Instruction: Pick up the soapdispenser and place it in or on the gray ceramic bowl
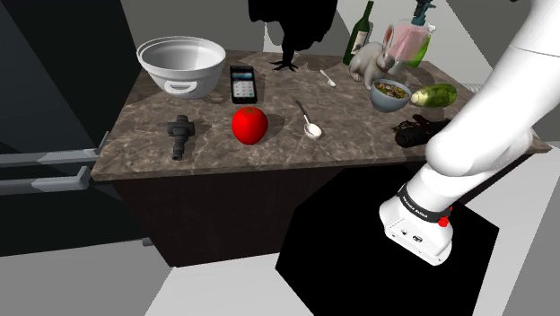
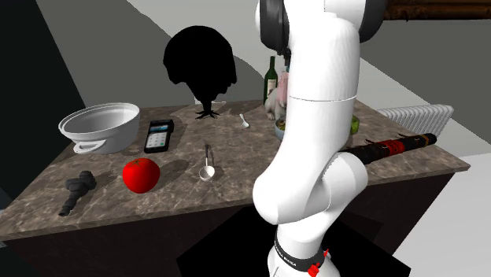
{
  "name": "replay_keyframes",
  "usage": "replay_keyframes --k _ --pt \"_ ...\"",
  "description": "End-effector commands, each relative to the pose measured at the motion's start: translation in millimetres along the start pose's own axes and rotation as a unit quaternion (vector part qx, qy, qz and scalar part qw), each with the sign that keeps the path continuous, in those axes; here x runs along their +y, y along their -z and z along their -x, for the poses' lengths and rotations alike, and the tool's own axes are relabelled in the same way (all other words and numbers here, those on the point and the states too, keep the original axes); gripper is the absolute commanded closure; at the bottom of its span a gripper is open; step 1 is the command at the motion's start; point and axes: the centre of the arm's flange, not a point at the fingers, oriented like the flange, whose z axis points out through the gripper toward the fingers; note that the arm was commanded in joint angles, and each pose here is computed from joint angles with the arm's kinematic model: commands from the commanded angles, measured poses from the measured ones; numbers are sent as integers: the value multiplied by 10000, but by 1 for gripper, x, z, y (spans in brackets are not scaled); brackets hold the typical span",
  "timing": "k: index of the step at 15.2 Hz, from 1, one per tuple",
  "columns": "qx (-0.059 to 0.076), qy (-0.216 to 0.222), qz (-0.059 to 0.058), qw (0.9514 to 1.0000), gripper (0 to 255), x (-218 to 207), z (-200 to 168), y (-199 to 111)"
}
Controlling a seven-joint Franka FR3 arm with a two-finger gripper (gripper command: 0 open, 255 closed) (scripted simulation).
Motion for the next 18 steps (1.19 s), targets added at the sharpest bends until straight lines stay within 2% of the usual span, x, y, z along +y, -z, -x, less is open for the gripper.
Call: replay_keyframes --k 1,2,18 --pt "0 10 -1 10000 255 20 17 7" --pt "0 10 0 10000 255 33 29 12" --pt "0 10 -1 10000 255 35 19 -72"
